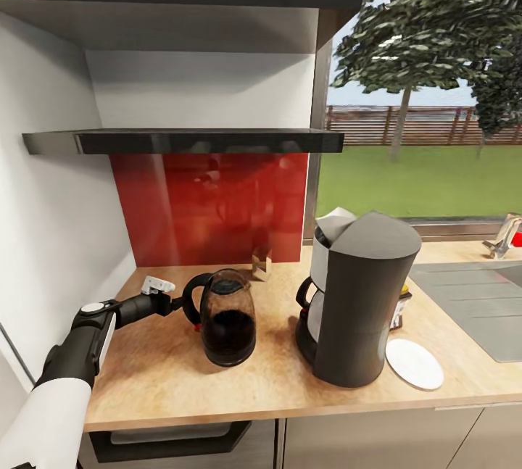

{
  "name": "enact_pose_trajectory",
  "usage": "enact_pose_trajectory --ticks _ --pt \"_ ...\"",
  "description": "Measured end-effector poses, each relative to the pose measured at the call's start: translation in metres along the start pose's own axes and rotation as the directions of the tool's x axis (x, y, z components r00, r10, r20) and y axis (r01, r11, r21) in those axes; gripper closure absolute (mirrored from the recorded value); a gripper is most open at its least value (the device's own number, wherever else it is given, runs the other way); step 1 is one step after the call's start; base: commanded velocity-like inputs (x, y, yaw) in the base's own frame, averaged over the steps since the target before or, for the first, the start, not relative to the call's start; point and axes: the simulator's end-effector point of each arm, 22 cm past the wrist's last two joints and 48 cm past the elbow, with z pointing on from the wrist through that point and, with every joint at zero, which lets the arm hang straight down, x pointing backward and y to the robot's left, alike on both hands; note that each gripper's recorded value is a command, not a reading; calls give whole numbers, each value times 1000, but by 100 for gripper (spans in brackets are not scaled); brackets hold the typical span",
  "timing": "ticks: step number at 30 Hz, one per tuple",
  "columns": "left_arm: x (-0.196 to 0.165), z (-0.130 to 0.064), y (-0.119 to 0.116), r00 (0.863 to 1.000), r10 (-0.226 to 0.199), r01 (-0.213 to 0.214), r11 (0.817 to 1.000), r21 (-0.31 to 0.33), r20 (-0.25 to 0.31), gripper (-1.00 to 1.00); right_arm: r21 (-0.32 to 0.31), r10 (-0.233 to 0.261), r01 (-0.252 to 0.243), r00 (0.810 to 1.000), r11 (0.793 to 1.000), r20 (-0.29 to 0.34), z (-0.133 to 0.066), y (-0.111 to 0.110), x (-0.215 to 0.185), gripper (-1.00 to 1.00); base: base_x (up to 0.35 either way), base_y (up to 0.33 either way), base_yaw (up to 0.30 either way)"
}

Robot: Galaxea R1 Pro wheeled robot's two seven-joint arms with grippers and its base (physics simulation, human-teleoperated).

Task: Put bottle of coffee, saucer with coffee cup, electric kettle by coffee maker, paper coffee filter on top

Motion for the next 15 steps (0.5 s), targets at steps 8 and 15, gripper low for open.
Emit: enact_pose_trajectory --ticks 8,15 --pt "0 0 0 1000 0 0 1000 0 0 -100 0 0 0 1000 1000 0 0 0 0 -100 43 0 0" --pt "1 1 -2 1000 -2 2 1000 6 -1 -100 0 0 0 1000 1000 0 0 0 0 -100 2 0 0"
